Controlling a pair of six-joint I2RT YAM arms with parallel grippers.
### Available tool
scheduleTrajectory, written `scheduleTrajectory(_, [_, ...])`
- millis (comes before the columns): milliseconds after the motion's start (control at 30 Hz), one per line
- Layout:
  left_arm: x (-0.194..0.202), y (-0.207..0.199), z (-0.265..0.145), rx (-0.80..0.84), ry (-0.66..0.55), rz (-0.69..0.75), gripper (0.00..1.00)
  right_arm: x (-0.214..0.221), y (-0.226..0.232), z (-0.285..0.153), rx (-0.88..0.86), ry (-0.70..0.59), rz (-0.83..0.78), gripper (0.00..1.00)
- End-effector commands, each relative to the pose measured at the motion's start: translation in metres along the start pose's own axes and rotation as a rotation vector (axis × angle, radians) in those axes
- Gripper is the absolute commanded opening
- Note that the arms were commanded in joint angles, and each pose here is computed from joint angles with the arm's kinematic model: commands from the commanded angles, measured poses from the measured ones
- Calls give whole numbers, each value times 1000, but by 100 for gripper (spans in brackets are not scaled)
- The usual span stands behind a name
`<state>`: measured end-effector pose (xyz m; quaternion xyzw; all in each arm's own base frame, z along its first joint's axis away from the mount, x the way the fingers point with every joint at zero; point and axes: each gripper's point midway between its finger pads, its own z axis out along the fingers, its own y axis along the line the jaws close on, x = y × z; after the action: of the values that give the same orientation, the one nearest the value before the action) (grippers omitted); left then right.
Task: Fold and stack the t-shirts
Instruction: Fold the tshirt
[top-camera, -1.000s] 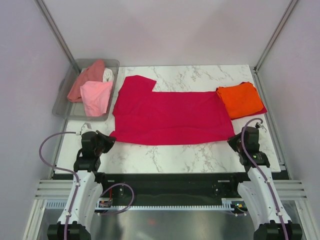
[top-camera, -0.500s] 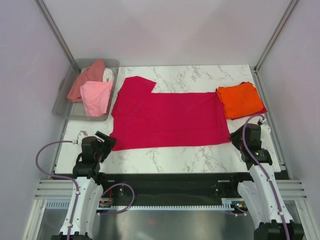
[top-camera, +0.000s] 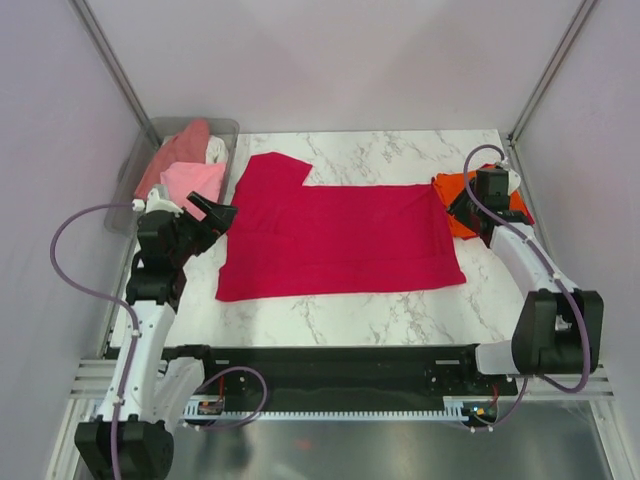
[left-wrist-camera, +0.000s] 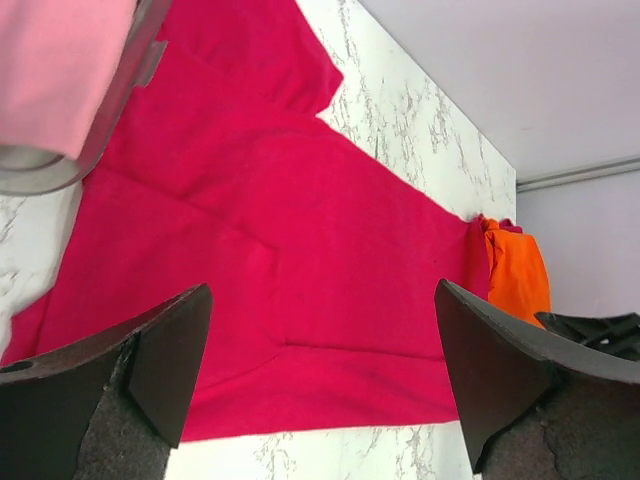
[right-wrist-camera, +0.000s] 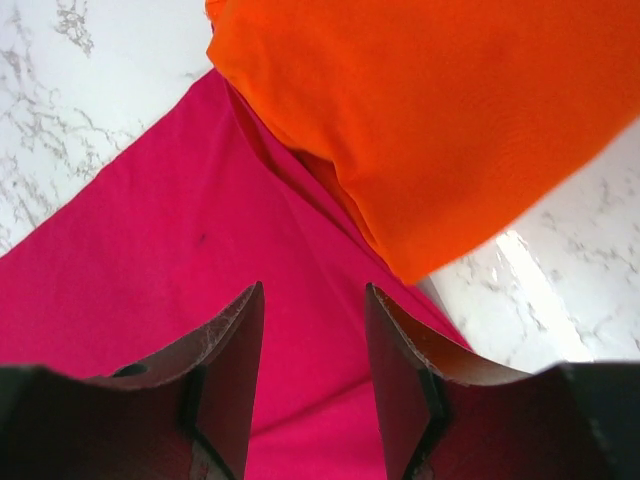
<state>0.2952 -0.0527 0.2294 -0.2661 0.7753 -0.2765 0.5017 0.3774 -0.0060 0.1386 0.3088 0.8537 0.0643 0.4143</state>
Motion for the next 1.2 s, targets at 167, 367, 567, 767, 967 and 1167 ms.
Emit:
scheduleTrajectory(167, [-22,-25,37,86,-8,61,100,-24,3,64,98,-21,50,53])
scheduleTrajectory(367, [-34,-31,58,92,-16,58,100,-15,-28,120,211,39,149,51])
scheduleTrajectory(567, [-29,-26,90,72,28,37,100,-38,-69,144,291,7,244,50])
scheduleTrajectory(767, [-17,-33,116,75,60,58,100,-48,-62,149,254,2,234,53])
scheduleTrajectory(967, [-20,-37,150,65,89,118,100,-87,-28,115,203,-124,93,64])
scheduleTrajectory(1167, [-37,-55,202,94,116,134,100,-106,29,99,47,-139,-47,65])
